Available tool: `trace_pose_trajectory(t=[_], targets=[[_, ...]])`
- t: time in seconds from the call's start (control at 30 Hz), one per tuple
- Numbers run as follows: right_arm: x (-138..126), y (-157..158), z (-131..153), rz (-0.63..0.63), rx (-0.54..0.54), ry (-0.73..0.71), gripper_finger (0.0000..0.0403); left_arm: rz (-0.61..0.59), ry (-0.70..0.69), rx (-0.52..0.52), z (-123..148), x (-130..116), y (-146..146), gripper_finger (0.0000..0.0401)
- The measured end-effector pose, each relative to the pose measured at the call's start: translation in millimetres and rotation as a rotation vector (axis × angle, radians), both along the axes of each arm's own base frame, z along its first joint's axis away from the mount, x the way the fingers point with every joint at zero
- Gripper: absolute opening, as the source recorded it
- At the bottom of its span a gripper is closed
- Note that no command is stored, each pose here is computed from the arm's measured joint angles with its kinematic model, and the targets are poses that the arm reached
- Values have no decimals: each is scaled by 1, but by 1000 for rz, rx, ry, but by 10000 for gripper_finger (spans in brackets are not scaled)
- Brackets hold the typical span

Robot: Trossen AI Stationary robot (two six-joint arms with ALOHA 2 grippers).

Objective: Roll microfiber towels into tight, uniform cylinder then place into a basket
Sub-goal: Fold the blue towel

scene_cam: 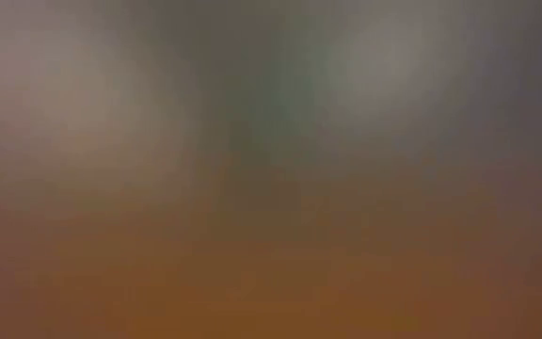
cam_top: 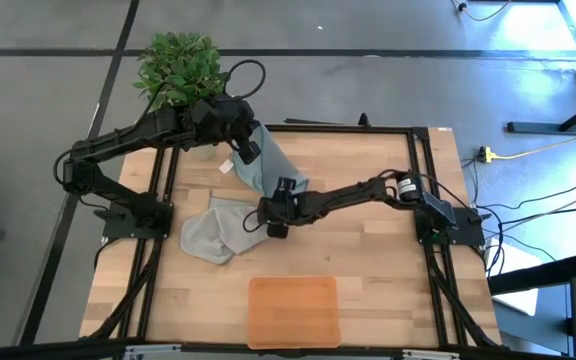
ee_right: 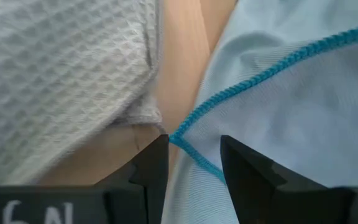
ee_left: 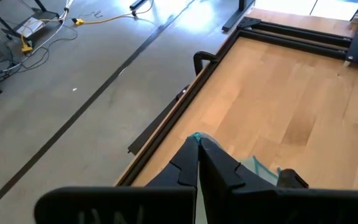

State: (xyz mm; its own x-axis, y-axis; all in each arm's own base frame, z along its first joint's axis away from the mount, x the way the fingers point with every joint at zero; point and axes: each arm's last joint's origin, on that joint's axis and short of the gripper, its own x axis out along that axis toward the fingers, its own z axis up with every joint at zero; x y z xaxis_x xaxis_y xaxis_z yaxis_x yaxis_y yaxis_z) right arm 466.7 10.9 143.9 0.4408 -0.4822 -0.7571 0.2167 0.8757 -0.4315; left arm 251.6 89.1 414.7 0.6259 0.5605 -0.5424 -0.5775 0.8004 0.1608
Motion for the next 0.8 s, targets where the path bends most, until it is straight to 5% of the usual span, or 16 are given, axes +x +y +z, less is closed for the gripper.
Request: trace_pose_trajectory(t=[0.33,0.8], targets=[[1,-12,0,-23,-1,-5,140,-2,0,-1,0,0,0,0],[2,-11,0,-5,80,-24,6,-2,0,-1,0,0,0,0]])
